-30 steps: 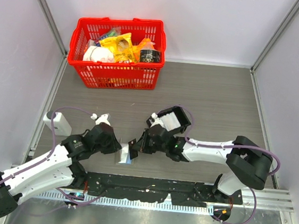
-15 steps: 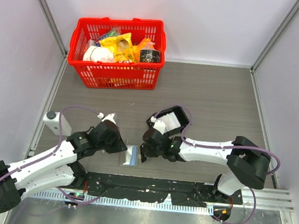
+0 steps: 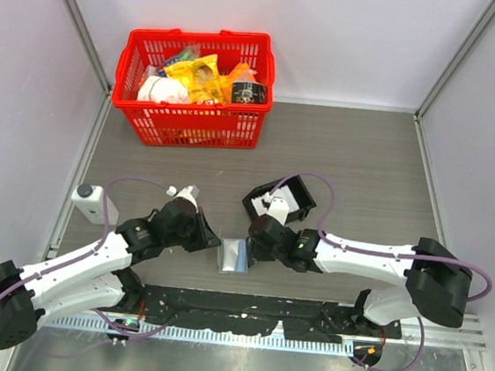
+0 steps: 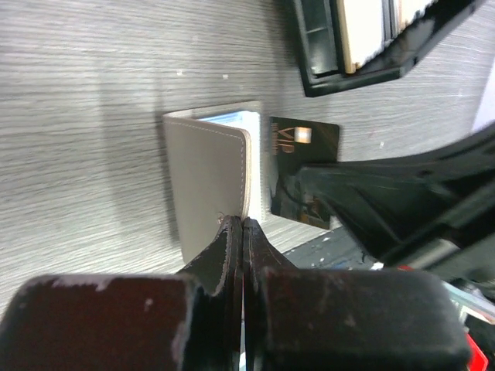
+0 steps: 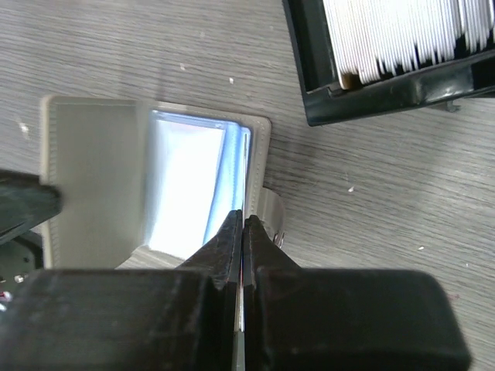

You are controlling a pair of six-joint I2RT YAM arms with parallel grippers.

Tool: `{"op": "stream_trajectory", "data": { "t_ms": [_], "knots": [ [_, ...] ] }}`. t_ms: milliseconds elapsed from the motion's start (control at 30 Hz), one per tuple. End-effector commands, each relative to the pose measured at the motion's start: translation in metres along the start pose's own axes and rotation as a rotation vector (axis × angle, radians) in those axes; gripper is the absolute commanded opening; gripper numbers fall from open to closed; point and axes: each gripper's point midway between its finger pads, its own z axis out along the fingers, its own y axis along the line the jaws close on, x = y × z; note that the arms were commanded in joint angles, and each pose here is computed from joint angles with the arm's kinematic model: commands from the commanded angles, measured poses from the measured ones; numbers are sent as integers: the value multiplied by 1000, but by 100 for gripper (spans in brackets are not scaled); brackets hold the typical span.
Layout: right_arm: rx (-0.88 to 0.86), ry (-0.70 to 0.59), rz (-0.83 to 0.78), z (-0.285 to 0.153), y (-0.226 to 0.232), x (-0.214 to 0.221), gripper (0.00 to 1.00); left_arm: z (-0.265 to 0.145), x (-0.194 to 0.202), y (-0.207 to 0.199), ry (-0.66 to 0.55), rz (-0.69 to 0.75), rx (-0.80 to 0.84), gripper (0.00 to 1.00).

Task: Put the credit cards into the card holder
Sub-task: Open the card holder at the center of the board.

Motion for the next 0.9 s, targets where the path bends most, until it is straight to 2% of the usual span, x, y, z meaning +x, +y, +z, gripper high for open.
{"op": "stream_trajectory", "data": {
  "t_ms": [0, 333, 500, 667, 800, 867],
  "knots": [
    [-91, -105, 32, -20, 24, -29, 1, -6, -6, 23, -69, 13, -75, 0],
    [-226, -49, 42, -6, 54, -17, 1, -14, 5, 68, -76, 22, -204, 0],
    [-315, -47, 55, -6, 76, -19, 1, -21, 1, 76, -101, 31, -249, 0],
    [-290, -20, 42, 4, 78, -15, 1, -16, 5, 77, -71, 54, -252, 11],
    [-279, 15, 30, 12, 78, -7, 1, -9, 10, 78, -38, 62, -256, 27],
    [-281, 26, 31, 14, 77, -3, 1, -7, 12, 78, -29, 63, -256, 27]
  ]
}}
